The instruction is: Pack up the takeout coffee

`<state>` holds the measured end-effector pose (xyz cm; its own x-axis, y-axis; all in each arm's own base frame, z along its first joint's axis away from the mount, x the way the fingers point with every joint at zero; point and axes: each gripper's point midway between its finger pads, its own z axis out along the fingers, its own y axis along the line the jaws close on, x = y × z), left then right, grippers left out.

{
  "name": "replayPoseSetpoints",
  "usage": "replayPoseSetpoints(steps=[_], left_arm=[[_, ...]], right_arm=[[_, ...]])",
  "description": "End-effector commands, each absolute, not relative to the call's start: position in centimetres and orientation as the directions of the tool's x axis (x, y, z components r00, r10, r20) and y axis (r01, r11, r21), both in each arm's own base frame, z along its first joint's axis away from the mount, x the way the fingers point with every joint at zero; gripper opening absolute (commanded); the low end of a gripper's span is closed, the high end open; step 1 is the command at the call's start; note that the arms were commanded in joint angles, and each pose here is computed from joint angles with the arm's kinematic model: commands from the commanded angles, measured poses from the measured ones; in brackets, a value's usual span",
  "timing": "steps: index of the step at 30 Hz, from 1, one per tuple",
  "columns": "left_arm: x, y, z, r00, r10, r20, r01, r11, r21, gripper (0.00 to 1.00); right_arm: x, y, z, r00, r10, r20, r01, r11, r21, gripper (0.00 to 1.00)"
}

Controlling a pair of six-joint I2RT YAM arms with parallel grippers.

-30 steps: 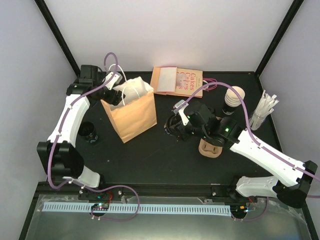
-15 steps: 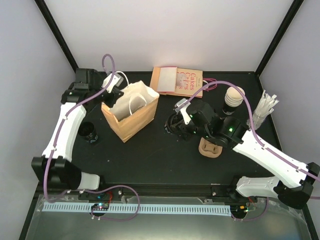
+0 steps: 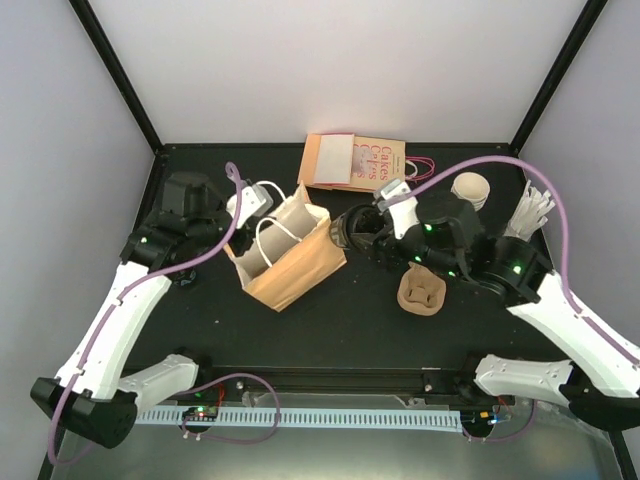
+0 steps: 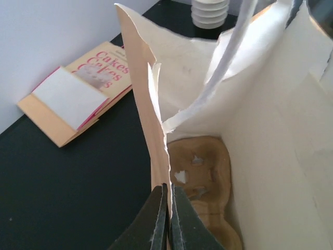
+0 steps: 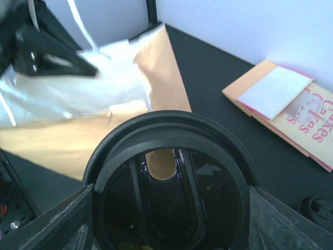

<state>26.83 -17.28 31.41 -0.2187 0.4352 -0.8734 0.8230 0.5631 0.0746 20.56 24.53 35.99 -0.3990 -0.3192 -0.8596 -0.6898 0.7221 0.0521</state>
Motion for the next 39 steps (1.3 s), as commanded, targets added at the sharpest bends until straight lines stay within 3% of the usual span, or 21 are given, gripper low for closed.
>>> replayPoseSetpoints(steps=[1, 8, 17, 27, 39], left_arm=[[25.4, -18.4, 32.6, -0.169, 0.444, -0.88, 0.821, 0.557, 0.124, 0.02], [25.6, -19.2, 32.6, -0.17, 0.469, -0.867, 0.806, 0.573, 0.151, 0.02], [25.6, -21.0, 31.5, -0.183, 0.502, -0.845, 0.832, 0.537, 0.138, 0.02], [25.5, -21.6, 31.8, -0.203, 0.5, -0.842, 0.83, 0.544, 0.123, 0.03], [25.1, -22.8, 31.7, -0.199, 0.466, -0.862, 0.852, 0.517, 0.083, 0.03]], right_arm=[[19.4, 23.1, 40.0, -0.336, -0.26, -0.905, -0.704, 0.708, 0.058, 0.57], [18.2, 21.4, 42.1, -0.301, -0.238, -0.923, -0.708, 0.705, 0.049, 0.57], [16.8, 24.0, 43.8, -0.215, -0.221, -0.951, -0.818, 0.573, 0.052, 0.57], [17.7, 27.7, 41.0, -0.254, -0.288, -0.923, -0.859, 0.506, 0.078, 0.55], [17.0, 29.6, 34.1, -0.377, -0.441, -0.815, -0.869, 0.473, 0.146, 0.55]])
